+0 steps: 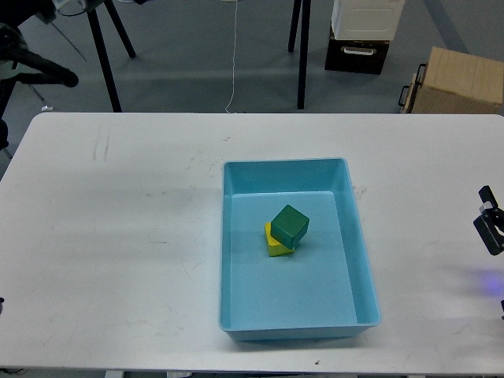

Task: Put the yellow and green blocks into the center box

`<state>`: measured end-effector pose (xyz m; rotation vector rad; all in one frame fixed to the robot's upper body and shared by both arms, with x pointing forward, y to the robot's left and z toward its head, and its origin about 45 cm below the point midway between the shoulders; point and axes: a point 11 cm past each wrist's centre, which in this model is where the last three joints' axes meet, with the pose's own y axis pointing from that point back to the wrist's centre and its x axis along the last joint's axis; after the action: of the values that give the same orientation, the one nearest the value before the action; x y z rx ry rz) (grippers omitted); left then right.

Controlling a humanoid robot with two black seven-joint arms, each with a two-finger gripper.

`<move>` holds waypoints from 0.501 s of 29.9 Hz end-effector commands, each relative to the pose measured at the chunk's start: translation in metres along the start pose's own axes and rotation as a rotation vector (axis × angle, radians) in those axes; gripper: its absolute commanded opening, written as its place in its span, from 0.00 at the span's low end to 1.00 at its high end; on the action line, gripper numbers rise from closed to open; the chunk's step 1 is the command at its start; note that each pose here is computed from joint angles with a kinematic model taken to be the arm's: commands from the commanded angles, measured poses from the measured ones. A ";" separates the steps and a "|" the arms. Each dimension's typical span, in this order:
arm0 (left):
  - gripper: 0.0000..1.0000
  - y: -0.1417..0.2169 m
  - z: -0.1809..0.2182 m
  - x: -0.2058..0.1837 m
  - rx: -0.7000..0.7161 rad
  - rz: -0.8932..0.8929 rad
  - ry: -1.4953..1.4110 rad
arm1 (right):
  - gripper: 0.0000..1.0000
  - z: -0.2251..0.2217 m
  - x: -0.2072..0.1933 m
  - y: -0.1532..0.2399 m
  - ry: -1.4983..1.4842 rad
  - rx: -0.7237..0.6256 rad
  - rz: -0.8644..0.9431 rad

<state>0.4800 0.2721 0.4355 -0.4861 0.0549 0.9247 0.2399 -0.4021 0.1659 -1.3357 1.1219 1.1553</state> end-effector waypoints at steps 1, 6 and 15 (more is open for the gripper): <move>0.92 0.066 -0.011 0.045 -0.113 0.170 0.133 | 0.99 -0.001 0.000 0.001 -0.007 0.013 -0.005; 0.93 0.154 -0.058 0.049 -0.188 0.311 0.273 | 0.99 0.003 -0.001 0.002 -0.010 0.004 -0.006; 0.95 0.253 -0.080 -0.013 -0.241 0.373 0.364 | 0.99 0.002 0.014 0.032 -0.005 0.006 0.077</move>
<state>0.3202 0.3516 0.2839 -0.8711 0.3378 1.1849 0.2252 -0.4034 0.1603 -1.3160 1.1451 1.1700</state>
